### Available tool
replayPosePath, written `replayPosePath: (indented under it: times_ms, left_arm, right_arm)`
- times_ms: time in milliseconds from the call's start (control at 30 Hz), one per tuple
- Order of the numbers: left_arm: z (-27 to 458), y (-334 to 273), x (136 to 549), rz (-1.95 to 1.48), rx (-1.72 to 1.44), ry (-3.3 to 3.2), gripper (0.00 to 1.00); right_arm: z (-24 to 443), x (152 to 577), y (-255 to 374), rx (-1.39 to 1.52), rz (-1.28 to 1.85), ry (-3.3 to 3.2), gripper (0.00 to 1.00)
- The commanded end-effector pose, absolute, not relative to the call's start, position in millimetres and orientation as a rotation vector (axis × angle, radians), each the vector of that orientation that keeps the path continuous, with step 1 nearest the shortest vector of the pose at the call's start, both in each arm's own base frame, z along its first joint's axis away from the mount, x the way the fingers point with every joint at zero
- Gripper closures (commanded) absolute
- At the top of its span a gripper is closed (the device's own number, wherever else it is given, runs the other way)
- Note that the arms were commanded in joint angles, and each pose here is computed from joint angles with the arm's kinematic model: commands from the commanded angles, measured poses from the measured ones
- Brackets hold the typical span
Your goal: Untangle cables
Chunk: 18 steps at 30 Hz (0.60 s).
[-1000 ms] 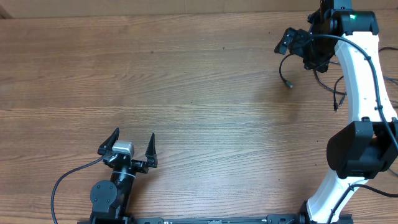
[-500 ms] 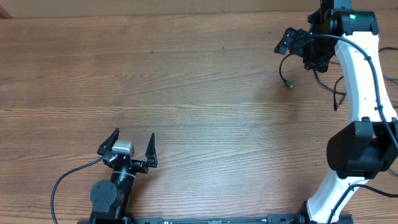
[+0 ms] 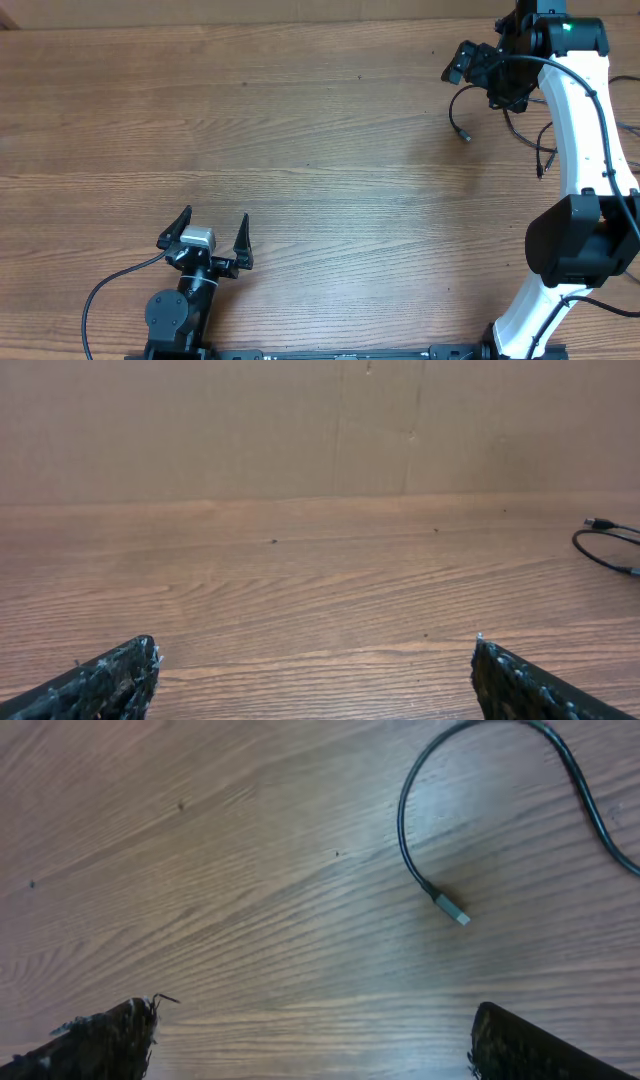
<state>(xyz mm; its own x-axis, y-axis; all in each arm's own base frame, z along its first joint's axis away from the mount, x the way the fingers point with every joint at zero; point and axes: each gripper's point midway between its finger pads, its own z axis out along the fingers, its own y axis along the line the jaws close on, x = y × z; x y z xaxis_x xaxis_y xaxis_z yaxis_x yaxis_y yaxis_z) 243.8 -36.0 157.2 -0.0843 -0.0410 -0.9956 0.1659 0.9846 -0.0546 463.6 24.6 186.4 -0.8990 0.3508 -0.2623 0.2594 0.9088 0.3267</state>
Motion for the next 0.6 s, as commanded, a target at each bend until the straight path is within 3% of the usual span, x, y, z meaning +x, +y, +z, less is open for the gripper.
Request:
replayPosePath:
  times_ms: [0,567]
  left_arm:
    - [156.7,-32.8,243.9,-0.142,0.102,1.643,0.00]
    - [156.7,-32.8,243.9,-0.141,0.103,1.643,0.00]
  right_arm:
    - [202.9,471.0,34.7,0.390,0.400,2.690,0.00]
    - [266.5,463.5,64.7,0.245,0.230,2.517,0.00]
